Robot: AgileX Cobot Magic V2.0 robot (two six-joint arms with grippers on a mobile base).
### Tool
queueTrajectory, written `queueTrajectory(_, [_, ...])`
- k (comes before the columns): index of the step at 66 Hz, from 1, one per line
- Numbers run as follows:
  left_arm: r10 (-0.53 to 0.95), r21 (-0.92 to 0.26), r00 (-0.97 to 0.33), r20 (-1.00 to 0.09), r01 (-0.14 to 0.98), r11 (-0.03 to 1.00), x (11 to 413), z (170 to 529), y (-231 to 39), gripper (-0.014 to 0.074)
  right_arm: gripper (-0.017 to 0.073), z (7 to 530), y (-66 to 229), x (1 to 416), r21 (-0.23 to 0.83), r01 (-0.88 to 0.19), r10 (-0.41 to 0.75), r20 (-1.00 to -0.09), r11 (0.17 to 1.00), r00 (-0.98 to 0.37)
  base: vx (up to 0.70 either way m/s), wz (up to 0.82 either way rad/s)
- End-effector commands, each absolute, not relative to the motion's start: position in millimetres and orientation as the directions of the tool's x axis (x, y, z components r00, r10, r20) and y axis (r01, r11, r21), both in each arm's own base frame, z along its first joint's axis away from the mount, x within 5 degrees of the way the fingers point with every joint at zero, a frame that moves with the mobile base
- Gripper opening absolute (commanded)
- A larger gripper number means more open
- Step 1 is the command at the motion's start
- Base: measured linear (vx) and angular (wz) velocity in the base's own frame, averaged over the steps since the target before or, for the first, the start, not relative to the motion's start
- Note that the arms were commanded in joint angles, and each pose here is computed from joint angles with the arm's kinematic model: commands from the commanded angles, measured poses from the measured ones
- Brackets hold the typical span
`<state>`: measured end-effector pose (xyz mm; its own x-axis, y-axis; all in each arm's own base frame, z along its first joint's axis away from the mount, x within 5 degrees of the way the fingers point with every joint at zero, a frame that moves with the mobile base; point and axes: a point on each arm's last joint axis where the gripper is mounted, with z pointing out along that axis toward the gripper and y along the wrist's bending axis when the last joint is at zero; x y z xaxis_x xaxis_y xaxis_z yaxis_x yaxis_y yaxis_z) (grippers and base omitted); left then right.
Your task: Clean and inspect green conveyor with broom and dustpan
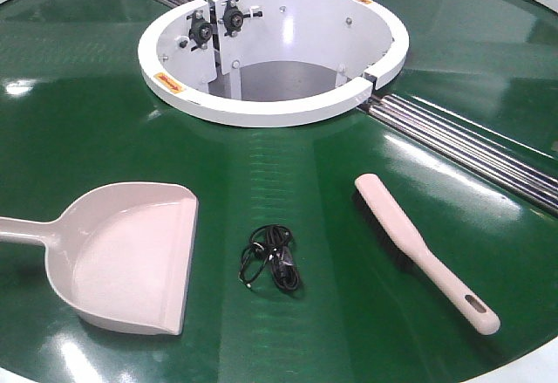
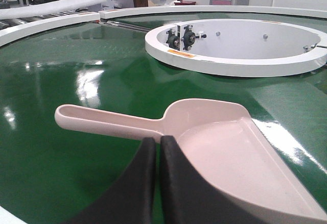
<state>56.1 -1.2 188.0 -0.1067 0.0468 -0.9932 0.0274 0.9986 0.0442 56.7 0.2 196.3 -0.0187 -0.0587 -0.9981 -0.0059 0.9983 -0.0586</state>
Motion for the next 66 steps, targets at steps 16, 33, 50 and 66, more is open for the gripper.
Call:
queueTrajectory(16, [-0.090,-0.089,0.049,-0.995,0.028,0.996,55,203,-1,-0.0006,-0.0009,202,0,56,-0.066,0.002,-0.066,-0.996,0.998,0.058,0.00,0.00])
queueTrajectory(33, [-0.061,-0.054,0.256,-0.965,0.037,0.998,40,275,-1,-0.0006,-0.0009,202,0,56,-0.066,0.002,-0.066,-0.996,0.998,0.058,0.00,0.00])
queueTrajectory(50, [0.068,0.065,-0.145,-0.987,0.031,0.997,73,316,-2,-0.0006,-0.0009,202,0,56,-0.066,0.002,-0.066,-0.996,0.998,0.058,0.00,0.00])
queueTrajectory(66, [0.074,0.059,-0.412,-0.908,0.048,0.997,119,304,-3,-0.0006,-0.0009,202,0,56,-0.066,0.002,-0.066,-0.996,0.998,0.058,0.00,0.00])
